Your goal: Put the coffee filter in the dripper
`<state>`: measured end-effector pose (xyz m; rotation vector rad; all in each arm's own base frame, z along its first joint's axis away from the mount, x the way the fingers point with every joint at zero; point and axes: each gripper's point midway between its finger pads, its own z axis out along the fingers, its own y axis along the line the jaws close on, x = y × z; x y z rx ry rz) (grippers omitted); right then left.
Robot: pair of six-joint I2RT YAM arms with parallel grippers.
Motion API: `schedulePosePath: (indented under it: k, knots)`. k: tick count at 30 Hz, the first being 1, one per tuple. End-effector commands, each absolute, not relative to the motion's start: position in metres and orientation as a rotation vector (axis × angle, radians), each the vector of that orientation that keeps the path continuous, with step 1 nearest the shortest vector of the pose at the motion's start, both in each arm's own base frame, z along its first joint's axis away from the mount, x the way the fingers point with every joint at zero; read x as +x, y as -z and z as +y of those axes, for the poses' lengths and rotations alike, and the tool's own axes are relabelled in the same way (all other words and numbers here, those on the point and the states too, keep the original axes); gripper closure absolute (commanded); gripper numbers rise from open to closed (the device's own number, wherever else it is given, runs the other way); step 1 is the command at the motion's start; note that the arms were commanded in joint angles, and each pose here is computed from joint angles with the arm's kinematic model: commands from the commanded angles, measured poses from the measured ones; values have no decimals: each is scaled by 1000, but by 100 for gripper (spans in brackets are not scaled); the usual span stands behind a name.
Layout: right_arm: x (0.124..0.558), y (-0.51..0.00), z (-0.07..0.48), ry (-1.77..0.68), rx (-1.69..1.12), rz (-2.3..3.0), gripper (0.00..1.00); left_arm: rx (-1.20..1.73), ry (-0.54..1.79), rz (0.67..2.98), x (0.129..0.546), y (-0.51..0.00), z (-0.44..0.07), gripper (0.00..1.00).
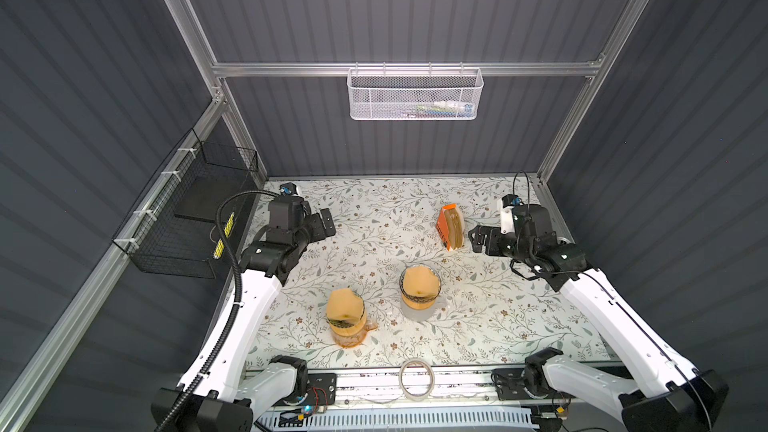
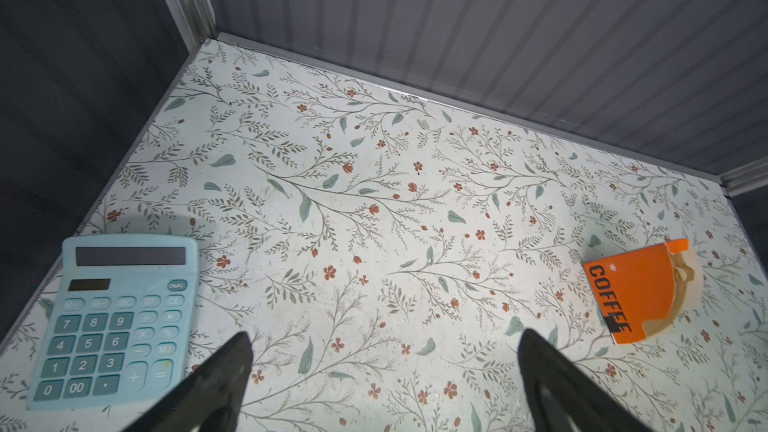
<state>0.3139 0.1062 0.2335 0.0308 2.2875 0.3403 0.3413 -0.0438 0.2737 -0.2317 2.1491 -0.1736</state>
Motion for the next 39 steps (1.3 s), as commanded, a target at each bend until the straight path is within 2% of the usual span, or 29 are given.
schedulePosePath:
  k: [1,11,22,32,39]
  knots:
    - [326,-235,93,-290,71,2226,1,-235,132,2067,346,-285,-27,0]
    - [352,-193,72,-171,122,2204,1,-210,74,2046,358,-239,-5,1]
    - [370,-141,44,44,180,2175,1,-338,-51,1952,362,-191,24,1]
    - [378,-156,31,113,133,2055,1,-297,-127,1995,374,-147,28,1]
    - [379,-162,5,168,170,1976,1,-319,-171,1947,374,-137,36,1]
